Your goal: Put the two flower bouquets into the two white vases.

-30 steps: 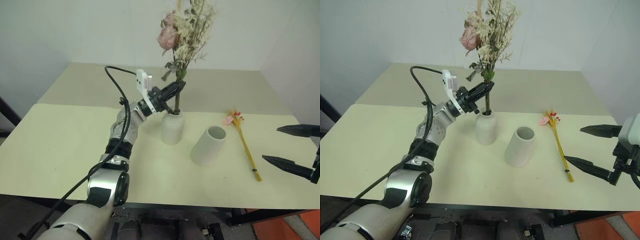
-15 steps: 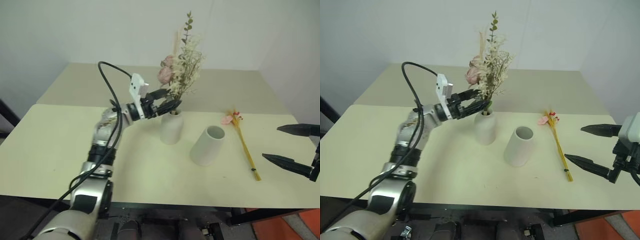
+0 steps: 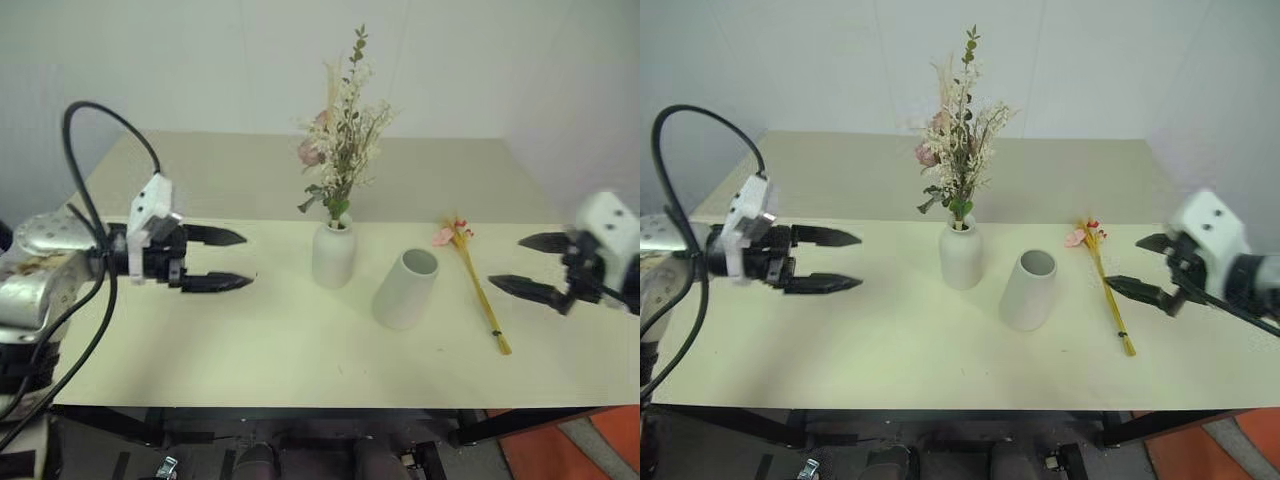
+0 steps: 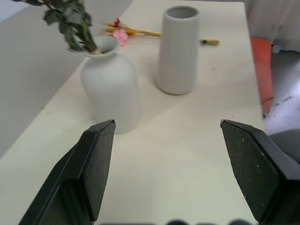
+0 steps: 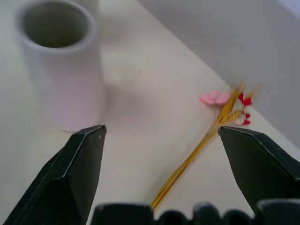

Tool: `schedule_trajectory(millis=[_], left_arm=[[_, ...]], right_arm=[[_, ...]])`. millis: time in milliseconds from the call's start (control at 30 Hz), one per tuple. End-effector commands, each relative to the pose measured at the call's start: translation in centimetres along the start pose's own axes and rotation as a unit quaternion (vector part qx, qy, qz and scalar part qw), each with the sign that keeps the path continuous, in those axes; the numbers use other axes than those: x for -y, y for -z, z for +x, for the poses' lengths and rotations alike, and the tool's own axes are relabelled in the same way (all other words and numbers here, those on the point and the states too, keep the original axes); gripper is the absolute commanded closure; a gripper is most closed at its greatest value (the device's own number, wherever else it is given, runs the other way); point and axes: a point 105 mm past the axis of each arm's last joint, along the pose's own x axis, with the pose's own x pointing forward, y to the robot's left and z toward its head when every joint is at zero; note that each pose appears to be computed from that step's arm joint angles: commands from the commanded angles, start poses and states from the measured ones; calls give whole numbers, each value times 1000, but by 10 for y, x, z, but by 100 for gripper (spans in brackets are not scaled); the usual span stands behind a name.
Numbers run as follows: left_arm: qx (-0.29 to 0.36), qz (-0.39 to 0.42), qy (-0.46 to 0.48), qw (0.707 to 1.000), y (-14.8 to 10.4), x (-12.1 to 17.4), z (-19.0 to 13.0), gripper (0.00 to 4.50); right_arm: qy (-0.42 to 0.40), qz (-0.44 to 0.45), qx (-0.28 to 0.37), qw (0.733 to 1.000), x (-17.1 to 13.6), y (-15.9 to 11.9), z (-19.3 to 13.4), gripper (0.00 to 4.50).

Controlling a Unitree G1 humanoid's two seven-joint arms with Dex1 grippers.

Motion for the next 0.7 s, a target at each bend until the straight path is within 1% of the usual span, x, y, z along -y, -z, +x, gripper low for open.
schedule_trajectory(millis=[33,167,233,467,700], left_arm=[[5,28,-16,999,-7,7,-9,61],[4,22,-21,1000,-2,17,-9,61],[6,22,-23,999,-2,21,-8,61],[10,20,-25,999,-3,28,-6,61],[9,22,-25,999,-4,27,-6,61]], right_arm=[[41,39,-42,998,23,14,25,0],[89,104,-86,987,51,30,59,0],[93,124,-101,983,58,35,68,0],[92,151,-142,974,61,49,83,0],[71,198,-155,965,55,66,90,0]])
